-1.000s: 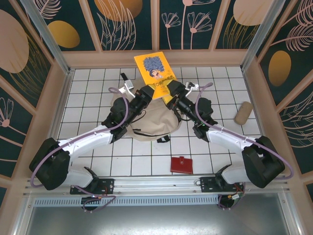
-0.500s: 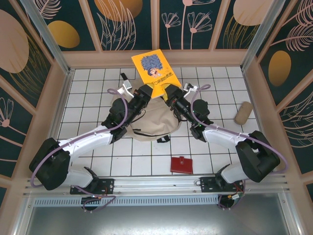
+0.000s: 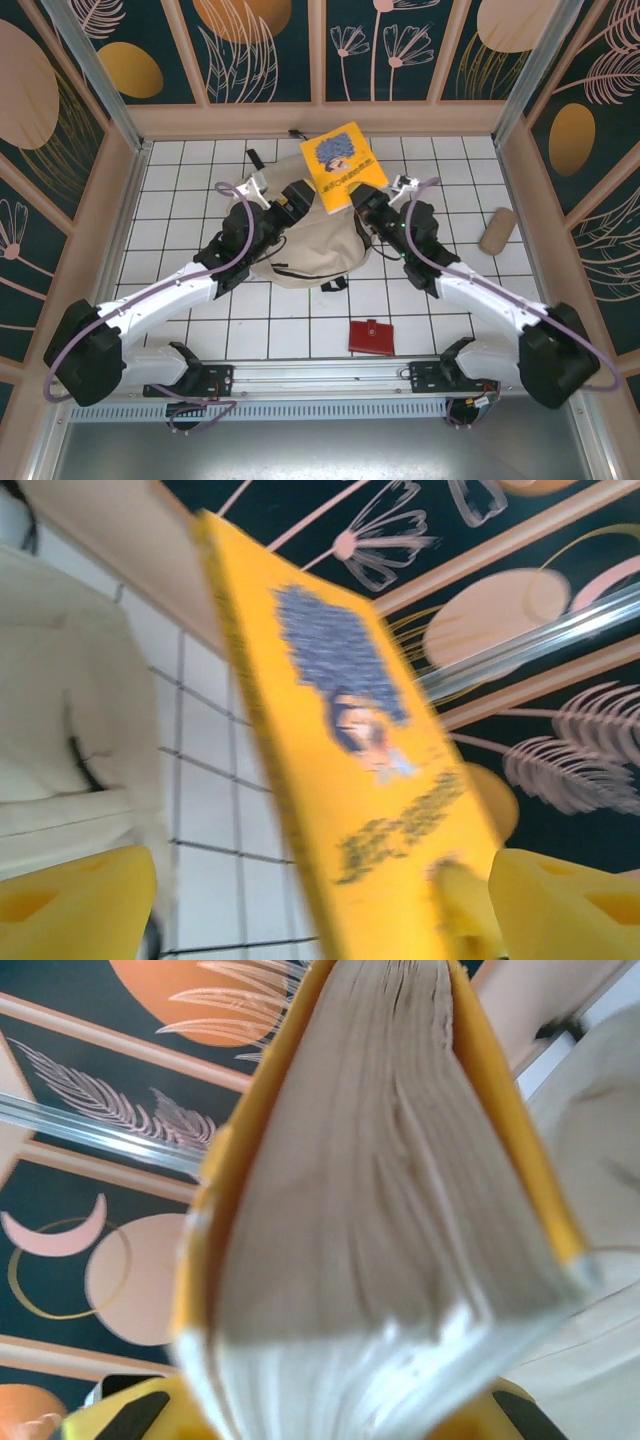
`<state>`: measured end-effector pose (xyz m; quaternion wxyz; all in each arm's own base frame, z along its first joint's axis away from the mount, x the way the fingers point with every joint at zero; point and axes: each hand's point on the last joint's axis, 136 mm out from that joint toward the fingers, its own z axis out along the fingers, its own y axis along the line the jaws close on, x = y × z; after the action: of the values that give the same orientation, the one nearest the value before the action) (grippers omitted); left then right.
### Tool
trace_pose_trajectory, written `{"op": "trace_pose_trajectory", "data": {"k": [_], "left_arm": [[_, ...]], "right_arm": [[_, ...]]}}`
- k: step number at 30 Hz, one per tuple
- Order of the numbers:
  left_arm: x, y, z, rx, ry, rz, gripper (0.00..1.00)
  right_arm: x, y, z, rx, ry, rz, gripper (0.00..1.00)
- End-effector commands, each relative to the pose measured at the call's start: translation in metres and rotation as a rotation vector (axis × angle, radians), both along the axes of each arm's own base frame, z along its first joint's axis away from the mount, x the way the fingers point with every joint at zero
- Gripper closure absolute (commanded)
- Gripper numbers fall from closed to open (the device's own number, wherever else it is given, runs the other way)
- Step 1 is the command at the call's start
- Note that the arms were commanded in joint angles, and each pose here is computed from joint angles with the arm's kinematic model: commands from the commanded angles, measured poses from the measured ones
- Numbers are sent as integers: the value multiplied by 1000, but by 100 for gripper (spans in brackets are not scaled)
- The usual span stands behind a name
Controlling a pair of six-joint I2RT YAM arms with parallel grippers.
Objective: Pack the student bag
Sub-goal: Open the student bag at the top-center of the table.
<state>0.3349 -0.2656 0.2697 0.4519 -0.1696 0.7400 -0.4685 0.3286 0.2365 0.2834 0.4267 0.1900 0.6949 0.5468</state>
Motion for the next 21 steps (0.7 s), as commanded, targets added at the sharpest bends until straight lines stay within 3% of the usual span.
{"op": "trace_pose_trajectory", "data": {"k": [1, 5, 9, 15, 21], "left_arm": [[-10, 9, -53, 369, 32, -75, 12], [-24, 3, -104, 608, 109, -239, 9], [-22, 16, -145, 781, 230, -238, 12], [-27, -7, -147, 787, 252, -274, 19], [-43, -47, -150, 837, 288, -332, 36]], "right_arm": [[-8, -43, 9, -190, -111, -114, 100], [-17, -84, -8, -283, -68, -179, 100], [-25, -116, -19, -342, -31, -235, 100], [-36, -135, -33, -378, 9, -284, 100], [-36, -144, -53, -385, 65, -309, 100]]}}
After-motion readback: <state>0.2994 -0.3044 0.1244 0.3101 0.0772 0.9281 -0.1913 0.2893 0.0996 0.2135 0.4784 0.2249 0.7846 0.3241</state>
